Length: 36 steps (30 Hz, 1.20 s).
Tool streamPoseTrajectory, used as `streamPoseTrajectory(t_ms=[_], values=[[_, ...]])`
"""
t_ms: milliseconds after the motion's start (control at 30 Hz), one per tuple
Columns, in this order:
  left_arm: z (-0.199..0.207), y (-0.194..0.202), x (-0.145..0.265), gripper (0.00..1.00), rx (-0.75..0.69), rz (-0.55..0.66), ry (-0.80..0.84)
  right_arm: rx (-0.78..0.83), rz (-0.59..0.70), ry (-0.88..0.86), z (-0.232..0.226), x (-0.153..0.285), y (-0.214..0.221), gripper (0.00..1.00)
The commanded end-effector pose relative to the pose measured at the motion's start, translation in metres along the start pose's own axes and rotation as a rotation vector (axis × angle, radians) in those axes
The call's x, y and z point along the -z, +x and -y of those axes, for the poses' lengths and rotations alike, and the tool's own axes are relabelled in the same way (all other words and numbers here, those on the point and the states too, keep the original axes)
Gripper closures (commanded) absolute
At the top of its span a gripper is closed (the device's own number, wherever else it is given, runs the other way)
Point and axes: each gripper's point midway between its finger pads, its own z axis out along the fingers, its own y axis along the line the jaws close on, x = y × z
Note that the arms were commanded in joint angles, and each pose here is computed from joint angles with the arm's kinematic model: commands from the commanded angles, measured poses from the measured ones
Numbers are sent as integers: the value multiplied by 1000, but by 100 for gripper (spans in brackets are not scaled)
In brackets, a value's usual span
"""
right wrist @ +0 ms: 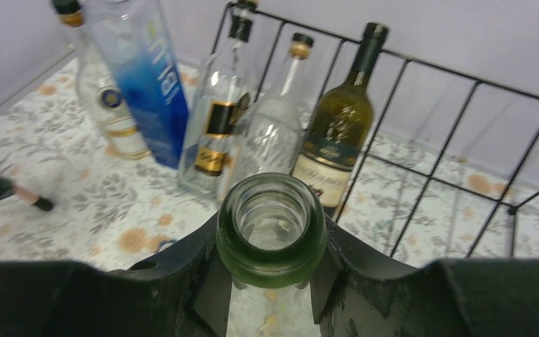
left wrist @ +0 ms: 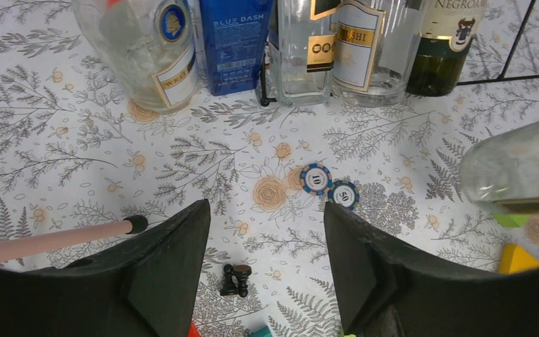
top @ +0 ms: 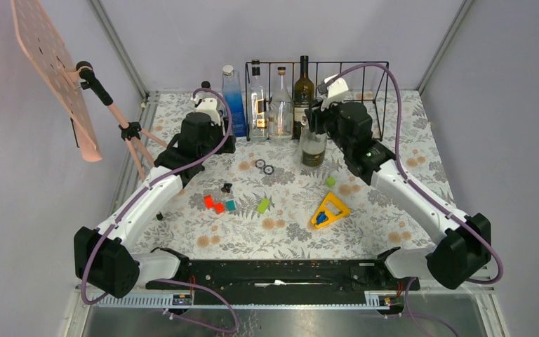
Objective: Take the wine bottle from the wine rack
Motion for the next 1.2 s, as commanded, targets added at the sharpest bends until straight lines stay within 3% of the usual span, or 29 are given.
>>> streamPoseTrajectory(t_ms=[0, 233, 633, 767, 967, 1167], values=[[19, -33, 11, 35, -3, 99, 100, -123, 293, -87, -25, 39, -88, 100], [27, -31, 10, 35, 5, 94, 145, -215, 252, -213, -69, 50, -56, 100], [30, -30, 9, 35, 1, 93, 162, -125, 219, -302, -111, 56, -30, 100], [30, -31, 12, 34, -7, 108, 171, -116, 200, -321, -118, 58, -19, 77], [30, -33, 14, 34, -12, 117, 173, -59, 169, -348, -124, 58, -7, 62], [30, -35, 16, 34, -21, 125, 174, -58, 159, -365, -128, 59, -11, 32]])
